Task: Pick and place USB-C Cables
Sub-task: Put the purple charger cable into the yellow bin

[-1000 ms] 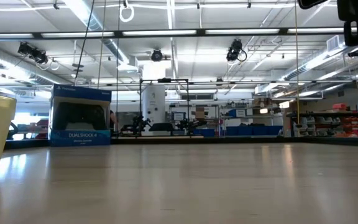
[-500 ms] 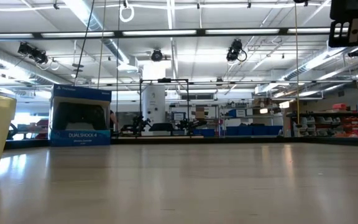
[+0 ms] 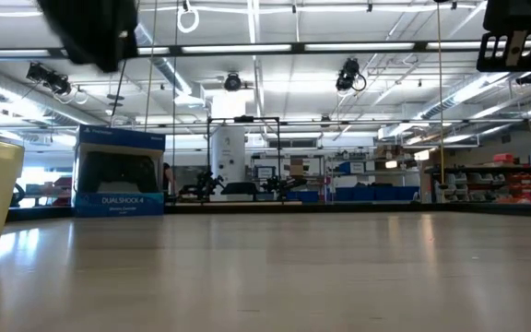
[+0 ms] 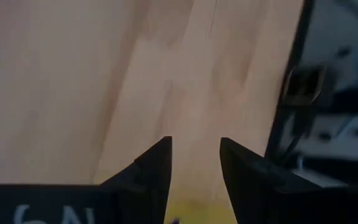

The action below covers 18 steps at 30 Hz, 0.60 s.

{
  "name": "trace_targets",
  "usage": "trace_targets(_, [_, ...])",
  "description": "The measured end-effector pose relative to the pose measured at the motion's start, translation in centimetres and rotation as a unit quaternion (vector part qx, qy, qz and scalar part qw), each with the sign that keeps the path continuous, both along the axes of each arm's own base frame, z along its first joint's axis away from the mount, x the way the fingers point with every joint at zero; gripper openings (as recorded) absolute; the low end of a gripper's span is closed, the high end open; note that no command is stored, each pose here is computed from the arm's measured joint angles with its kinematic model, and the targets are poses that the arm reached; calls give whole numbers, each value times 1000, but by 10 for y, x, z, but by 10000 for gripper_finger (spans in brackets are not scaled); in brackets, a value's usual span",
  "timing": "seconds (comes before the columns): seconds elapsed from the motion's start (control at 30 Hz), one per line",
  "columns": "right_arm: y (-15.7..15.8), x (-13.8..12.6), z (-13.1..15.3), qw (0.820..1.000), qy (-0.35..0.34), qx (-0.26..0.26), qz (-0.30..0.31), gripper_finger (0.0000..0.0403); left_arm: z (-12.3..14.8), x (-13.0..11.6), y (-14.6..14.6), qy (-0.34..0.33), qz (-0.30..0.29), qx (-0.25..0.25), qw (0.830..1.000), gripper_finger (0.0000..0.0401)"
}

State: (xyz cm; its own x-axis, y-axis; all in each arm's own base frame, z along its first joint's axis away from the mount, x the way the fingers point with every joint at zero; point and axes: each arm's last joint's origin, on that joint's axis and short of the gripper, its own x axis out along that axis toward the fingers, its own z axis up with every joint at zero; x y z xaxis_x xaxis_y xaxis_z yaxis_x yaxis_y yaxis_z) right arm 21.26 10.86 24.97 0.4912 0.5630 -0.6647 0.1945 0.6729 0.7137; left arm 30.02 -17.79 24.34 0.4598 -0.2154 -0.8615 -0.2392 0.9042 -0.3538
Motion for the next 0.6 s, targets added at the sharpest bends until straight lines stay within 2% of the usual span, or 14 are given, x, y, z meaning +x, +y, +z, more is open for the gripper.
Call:
trace_targets(0.17, [0, 0, 0, 1000, 1, -1, 0, 135, -25, -2, -10, 80, -37, -12, 996, 141])
trace_targets(0.37, [0, 0, 0, 1000, 0, -4, 4, 135, -32, -12, -16, 125, -26, 6, 992, 135])
trace_targets(0.47, [0, -1, -1, 1000, 0, -6, 6, 135, -33, -22, -15, 173, -23, 7, 985, 128])
trace_targets(0.57, [0, -1, -1, 1000, 1, -7, 7, 135, -34, -36, -15, 241, -26, 7, 970, 121])
trace_targets(0.6, [0, -1, -1, 1000, 1, -7, 7, 135, -33, -38, -18, 245, -31, 0, 969, 119])
